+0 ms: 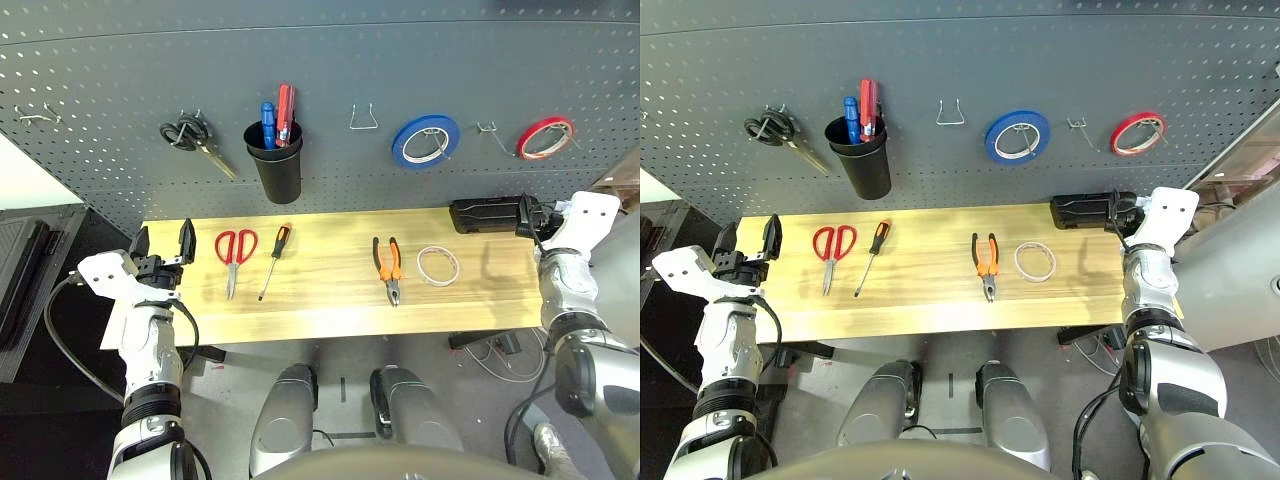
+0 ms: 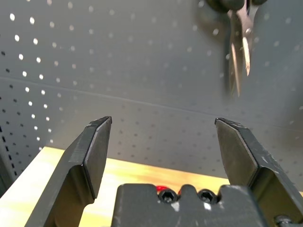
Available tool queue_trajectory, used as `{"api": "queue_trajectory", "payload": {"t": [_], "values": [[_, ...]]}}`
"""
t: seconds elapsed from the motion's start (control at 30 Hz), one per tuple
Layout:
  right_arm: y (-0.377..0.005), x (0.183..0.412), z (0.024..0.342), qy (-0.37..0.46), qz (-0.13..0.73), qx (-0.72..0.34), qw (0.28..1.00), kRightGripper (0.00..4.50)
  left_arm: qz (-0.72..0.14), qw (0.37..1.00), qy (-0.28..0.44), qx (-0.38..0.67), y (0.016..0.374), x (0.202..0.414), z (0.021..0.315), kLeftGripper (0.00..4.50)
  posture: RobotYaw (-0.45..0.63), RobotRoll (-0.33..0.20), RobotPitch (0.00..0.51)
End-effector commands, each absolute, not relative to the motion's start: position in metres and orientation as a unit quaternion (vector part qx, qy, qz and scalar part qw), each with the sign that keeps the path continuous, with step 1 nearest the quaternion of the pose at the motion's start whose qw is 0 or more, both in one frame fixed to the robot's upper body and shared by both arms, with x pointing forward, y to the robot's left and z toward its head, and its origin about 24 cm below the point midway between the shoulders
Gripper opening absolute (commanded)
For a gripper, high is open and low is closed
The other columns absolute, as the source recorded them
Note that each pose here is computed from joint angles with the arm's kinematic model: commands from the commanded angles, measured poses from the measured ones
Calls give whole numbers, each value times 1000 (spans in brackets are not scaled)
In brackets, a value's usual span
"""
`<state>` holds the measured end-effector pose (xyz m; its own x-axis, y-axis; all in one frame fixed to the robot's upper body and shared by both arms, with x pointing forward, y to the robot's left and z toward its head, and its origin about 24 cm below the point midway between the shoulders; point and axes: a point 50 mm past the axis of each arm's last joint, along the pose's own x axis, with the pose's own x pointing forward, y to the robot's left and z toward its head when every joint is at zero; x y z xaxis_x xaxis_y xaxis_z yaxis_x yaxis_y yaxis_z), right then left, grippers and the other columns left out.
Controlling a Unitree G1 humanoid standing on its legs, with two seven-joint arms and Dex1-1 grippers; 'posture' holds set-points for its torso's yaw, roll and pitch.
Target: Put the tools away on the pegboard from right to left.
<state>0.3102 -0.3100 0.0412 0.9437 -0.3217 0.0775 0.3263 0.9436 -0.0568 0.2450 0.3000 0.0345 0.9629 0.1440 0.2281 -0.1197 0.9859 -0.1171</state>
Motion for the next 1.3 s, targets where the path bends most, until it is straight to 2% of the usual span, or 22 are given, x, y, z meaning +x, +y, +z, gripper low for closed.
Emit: {"api": "queue_trajectory", "payload": {"t": [0.03,0.23,0.37,0.5,0.73,0.93,1.1,1.3], "values": [[-310,307,34,-14,-162,-38,986,4500,77,989,-118,-45,303,241,32,4467,205,0,149],[-312,308,33,9,-160,-56,986,4500,63,991,-110,-52,297,241,29,4467,192,0,162],[-318,311,36,53,-130,-122,983,4500,-13,996,-77,-49,277,236,22,4467,179,0,179],[-335,306,37,87,-134,-100,982,4500,-150,987,-38,-42,242,230,19,4467,170,0,195],[-345,302,46,101,-78,-135,982,4500,-290,956,0,-36,204,229,28,4467,158,0,208],[-335,305,49,140,58,-181,972,4500,-401,915,45,23,179,227,26,4467,156,0,215],[-323,307,48,200,173,-283,922,4500,-441,891,83,70,174,226,21,4467,161,0,223],[-306,314,48,236,273,-308,880,4500,-449,882,104,102,174,228,18,4467,170,0,235]]}}
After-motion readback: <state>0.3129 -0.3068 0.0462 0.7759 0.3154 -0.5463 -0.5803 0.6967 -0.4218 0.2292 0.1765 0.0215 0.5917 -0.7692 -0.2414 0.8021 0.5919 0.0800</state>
